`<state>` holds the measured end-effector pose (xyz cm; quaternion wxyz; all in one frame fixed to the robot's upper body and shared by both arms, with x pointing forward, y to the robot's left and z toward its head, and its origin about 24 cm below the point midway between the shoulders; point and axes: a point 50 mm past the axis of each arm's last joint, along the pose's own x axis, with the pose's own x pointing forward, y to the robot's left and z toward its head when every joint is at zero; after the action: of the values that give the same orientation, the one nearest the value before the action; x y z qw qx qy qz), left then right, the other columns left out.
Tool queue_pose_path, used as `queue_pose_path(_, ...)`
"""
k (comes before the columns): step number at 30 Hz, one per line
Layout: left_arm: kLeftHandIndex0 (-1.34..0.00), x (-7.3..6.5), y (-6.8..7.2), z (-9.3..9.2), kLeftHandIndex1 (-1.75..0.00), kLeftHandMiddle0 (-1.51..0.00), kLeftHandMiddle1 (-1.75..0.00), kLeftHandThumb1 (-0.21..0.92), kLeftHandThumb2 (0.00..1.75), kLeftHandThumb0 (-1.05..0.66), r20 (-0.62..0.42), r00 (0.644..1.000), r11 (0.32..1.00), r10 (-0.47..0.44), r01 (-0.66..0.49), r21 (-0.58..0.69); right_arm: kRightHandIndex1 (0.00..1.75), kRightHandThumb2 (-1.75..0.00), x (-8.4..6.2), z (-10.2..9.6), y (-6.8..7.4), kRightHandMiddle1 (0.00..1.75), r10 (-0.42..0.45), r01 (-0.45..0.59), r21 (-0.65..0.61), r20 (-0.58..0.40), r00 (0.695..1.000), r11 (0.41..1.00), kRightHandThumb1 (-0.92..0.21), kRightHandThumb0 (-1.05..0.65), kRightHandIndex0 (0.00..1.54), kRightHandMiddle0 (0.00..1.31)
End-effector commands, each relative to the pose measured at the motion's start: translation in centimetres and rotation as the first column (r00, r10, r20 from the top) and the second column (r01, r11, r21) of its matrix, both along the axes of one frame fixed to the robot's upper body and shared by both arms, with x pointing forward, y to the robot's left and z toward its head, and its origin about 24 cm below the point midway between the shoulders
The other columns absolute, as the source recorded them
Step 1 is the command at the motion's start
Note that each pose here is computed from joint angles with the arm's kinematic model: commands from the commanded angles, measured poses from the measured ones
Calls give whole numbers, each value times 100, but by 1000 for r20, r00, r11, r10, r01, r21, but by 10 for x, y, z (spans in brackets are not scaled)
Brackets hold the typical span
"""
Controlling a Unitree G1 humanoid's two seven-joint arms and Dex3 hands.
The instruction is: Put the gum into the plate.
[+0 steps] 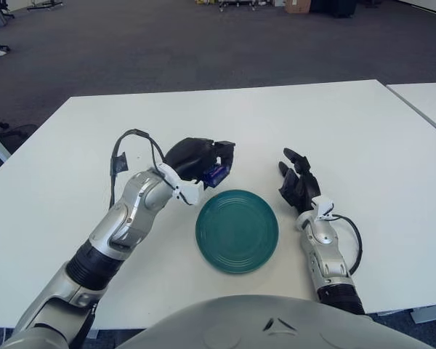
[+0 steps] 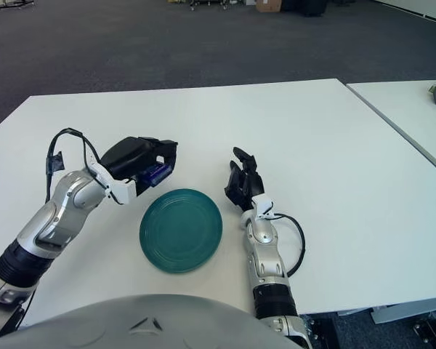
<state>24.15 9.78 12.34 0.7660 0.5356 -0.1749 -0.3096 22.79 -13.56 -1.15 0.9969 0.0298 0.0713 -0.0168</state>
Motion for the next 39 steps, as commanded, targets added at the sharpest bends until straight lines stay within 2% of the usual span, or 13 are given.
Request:
queue_pose_path(1, -58, -7, -8, 4, -175, -81, -156, 11, 150, 0, 30, 997, 996, -77, 75, 43, 1, -98, -24, -36, -4, 65, -30, 34, 17, -218, 975, 999, -92, -86, 35, 0)
queue_pose_path(6, -58, -18, -21, -2, -175, -78, -156, 13, 147, 0, 61, 982, 981, -177, 171, 88, 2, -96, -23, -36, -3, 67, -34, 42, 33, -216, 976, 999, -92, -85, 38, 0)
queue_pose_path(11, -59, -27, -34, -8, -175, -75, -158, 14, 147, 0, 2, 976, 969, -219, 217, 121, 1, -94, -22, -37, -3, 68, -32, 49, 72, -221, 975, 996, -92, -85, 38, 0)
queue_pose_path(15, -62, -33, -48, -9, -175, -77, -149, 14, 144, 0, -13, 959, 936, -282, 278, 217, 1, -93, -21, -39, -3, 69, -23, 42, 81, -226, 974, 996, -92, -84, 37, 0)
queue_pose_path(19, -63, -37, -56, -11, -175, -80, -141, 14, 141, 0, -45, 949, 917, -311, 313, 248, 0, -95, -20, -40, -4, 70, -12, 24, 53, -219, 976, 998, -92, -83, 36, 0)
queue_pose_path(21, -64, -39, -58, -13, -175, -80, -140, 14, 141, 0, -78, 947, 915, -312, 321, 244, 0, -96, -19, -40, -4, 70, -17, 24, 31, -210, 978, 999, -92, -82, 36, 0)
queue_pose_path(24, -66, -41, -61, -29, -175, -79, -142, 12, 143, 0, -157, 949, 927, -274, 304, 218, 0, -99, -19, -36, -3, 71, -44, 38, -34, -176, 984, 999, -92, -83, 36, 0)
queue_pose_path(33, -69, -40, -61, -39, -175, -76, -146, 11, 146, 0, -188, 945, 918, -267, 309, 247, 2, -102, -19, -35, -1, 74, -45, 31, -82, -175, 984, 996, -92, -84, 40, 0)
queue_pose_path(35, -65, -40, -61, -41, -171, -68, -160, 15, 145, 0, -193, 943, 918, -271, 313, 242, 2, -103, -19, -34, 0, 74, -45, 31, -80, -176, 983, 996, -92, -84, 40, 0)
queue_pose_path(39, -62, -40, -61, -43, -160, -58, -168, 26, 132, 0, -199, 941, 920, -273, 316, 231, 1, -103, -17, -34, 1, 74, -45, 33, -66, -181, 982, 997, -92, -84, 39, 0)
